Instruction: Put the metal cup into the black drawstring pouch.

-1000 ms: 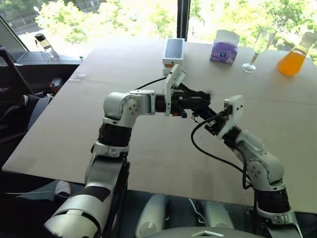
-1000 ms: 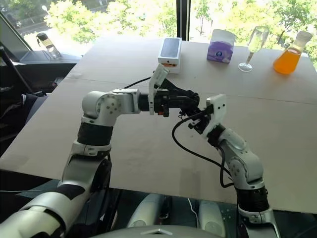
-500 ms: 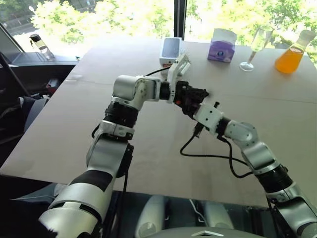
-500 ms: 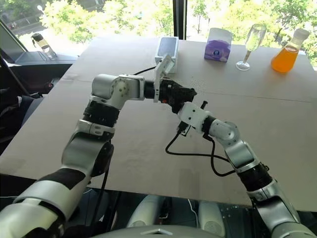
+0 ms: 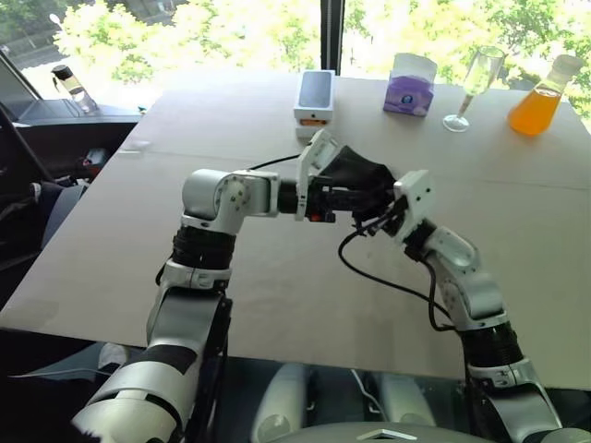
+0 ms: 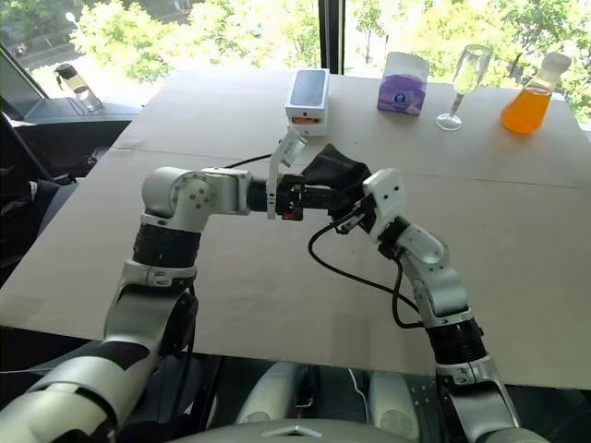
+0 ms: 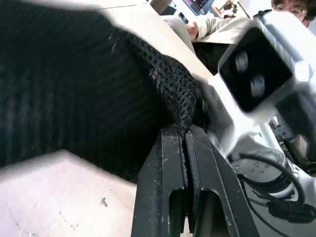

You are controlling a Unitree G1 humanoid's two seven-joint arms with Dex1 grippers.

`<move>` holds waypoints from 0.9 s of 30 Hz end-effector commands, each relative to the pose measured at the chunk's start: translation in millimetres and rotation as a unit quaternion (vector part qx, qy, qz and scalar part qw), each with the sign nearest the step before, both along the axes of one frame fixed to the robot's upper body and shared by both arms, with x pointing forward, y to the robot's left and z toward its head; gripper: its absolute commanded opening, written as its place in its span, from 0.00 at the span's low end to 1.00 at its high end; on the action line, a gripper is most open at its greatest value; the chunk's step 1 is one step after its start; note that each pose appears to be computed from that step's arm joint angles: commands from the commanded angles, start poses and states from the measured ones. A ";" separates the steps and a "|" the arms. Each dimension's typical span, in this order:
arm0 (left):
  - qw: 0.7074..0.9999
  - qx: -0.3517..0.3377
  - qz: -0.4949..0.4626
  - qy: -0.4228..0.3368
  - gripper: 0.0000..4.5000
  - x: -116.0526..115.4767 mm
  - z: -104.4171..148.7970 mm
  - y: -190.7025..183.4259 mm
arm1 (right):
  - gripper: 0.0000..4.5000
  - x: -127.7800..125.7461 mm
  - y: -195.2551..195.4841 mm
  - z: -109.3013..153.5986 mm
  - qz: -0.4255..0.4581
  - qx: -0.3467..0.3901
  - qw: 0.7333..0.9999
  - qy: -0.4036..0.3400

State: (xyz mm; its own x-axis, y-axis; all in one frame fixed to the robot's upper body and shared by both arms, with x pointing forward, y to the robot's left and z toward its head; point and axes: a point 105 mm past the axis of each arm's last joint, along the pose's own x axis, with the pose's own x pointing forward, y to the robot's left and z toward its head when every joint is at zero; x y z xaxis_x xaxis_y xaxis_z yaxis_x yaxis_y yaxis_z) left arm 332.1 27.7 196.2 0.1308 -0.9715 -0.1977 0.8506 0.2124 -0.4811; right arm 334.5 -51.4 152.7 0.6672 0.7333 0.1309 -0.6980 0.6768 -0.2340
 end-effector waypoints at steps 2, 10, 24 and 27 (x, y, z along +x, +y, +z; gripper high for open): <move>0.999 -0.019 0.007 -0.041 0.00 7.2 17.0 -13.0 | 0.01 7.1 1.9 -1.2 -0.028 -0.044 0.998 -0.026; 0.989 0.067 0.058 -0.122 0.00 21.3 -27.7 -25.8 | 0.01 13.1 -20.4 -39.0 -0.065 -0.137 0.988 0.013; 0.977 0.083 0.089 -0.175 0.00 36.5 -49.3 -40.4 | 0.65 -13.1 -80.5 -19.0 -0.098 -0.161 0.979 0.079; 0.979 0.059 0.096 -0.171 0.00 39.1 -41.1 -48.6 | 0.65 -29.4 -88.4 -11.8 -0.096 -0.139 0.980 0.106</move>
